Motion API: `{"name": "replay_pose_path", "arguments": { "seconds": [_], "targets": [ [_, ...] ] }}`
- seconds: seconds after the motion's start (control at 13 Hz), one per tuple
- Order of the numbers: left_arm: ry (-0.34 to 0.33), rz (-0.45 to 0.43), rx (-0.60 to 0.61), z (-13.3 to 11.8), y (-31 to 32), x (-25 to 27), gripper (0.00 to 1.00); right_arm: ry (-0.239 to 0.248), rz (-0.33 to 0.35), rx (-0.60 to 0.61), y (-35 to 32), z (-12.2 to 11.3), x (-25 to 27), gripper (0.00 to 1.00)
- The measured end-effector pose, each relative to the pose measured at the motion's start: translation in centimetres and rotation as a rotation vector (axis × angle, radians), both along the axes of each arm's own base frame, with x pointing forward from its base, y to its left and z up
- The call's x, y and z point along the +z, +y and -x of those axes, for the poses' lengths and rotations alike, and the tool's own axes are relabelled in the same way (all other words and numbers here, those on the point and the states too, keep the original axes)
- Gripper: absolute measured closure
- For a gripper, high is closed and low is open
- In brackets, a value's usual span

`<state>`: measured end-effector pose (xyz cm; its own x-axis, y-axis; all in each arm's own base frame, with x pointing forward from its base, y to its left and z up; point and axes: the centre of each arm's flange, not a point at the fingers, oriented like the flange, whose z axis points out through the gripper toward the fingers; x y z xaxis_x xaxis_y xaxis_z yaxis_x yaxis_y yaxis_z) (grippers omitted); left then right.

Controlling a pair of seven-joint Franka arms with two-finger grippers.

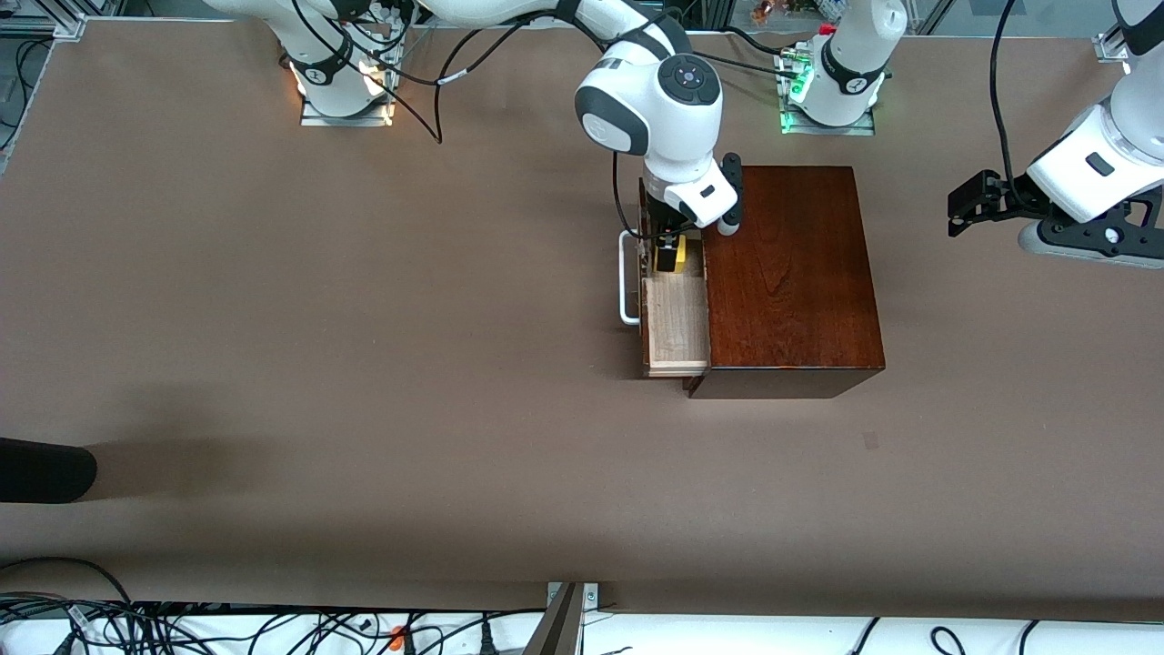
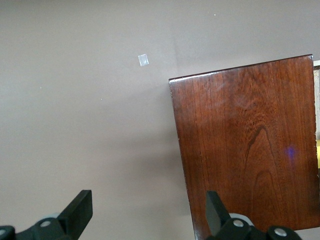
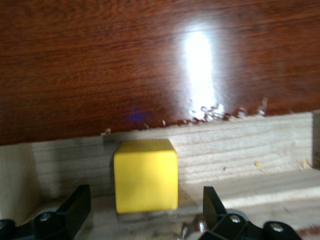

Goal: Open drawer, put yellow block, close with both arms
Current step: 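Lower the cube into the drawer and open the right gripper, then raise the right gripper away while the left gripper reaches the handle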

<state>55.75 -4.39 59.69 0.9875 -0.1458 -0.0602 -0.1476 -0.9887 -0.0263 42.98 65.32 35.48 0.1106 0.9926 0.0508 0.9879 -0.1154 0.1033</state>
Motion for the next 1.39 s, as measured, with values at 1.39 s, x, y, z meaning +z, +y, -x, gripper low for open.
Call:
{"name": "replay_pose_path", "arguments": {
  "seconds": [1.39],
  "targets": [
    [0.145,0.070,-0.720,5.5,-21.8,-4.1,0.00,-0.046,-0.023,-0.729,-40.8,-15.0,32.4,0.00]
  ]
}}
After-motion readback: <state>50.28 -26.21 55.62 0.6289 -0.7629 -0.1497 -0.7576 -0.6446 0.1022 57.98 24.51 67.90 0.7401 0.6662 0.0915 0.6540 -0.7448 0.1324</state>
